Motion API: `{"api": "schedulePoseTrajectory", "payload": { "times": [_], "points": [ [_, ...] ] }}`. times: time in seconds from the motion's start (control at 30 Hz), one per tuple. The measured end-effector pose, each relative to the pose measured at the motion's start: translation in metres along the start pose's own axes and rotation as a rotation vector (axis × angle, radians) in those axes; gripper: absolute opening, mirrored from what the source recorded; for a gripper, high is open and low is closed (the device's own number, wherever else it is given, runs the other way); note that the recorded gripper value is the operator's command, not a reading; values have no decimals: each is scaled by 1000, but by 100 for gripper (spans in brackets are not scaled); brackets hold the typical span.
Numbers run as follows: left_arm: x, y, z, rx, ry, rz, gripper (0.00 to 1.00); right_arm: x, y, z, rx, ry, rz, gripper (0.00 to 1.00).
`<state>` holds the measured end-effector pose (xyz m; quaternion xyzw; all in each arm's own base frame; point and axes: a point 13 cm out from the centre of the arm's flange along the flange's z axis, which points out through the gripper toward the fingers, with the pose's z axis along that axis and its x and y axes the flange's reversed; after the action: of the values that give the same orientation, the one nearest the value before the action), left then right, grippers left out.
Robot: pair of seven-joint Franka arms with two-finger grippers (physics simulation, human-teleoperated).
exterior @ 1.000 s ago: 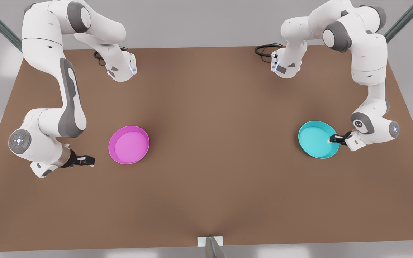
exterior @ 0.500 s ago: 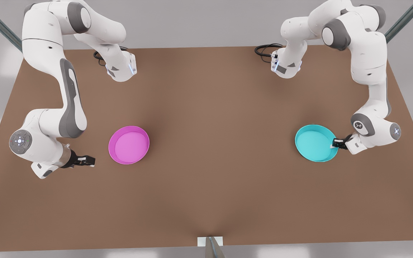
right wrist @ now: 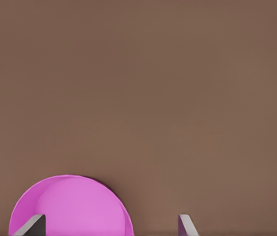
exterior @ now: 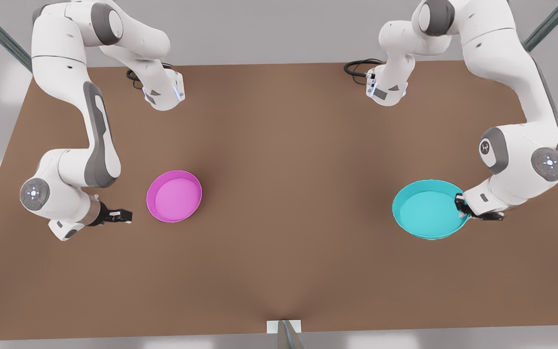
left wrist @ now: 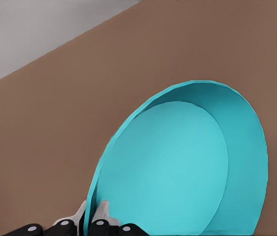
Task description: Flip the blue plate over with the left arm, and stack the pink plate on top of the blue plate with the right arm
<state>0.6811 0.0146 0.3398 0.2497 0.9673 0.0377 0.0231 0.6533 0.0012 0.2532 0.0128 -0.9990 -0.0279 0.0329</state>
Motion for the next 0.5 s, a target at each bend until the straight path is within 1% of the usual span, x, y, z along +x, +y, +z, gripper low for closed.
{"api": "schedulePoseTrajectory", "payload": {
  "times": [0.07, 0.13, 0.23, 0.3, 0.4, 0.5],
  "points": [
    [-21, -22, -18, -90, 34, 23, 21, 7, 0, 21, -2, 35, -4, 100],
    [-43, -43, -18, -188, 76, 26, 21, 16, -4, 50, -8, 80, -2, 100],
    [-75, -90, -25, -433, 131, 17, 21, 28, -17, 83, -49, 119, 24, 100],
    [-99, -136, -29, -571, 126, 18, 21, 32, -18, 91, -66, 125, 18, 100],
    [-118, -203, -20, -716, 101, 4, 21, 87, -11, 92, -73, 155, -1, 100],
    [-135, -261, -8, -887, 23, -2, 21, 116, -27, 108, -83, 173, 5, 100]
  ]
}}
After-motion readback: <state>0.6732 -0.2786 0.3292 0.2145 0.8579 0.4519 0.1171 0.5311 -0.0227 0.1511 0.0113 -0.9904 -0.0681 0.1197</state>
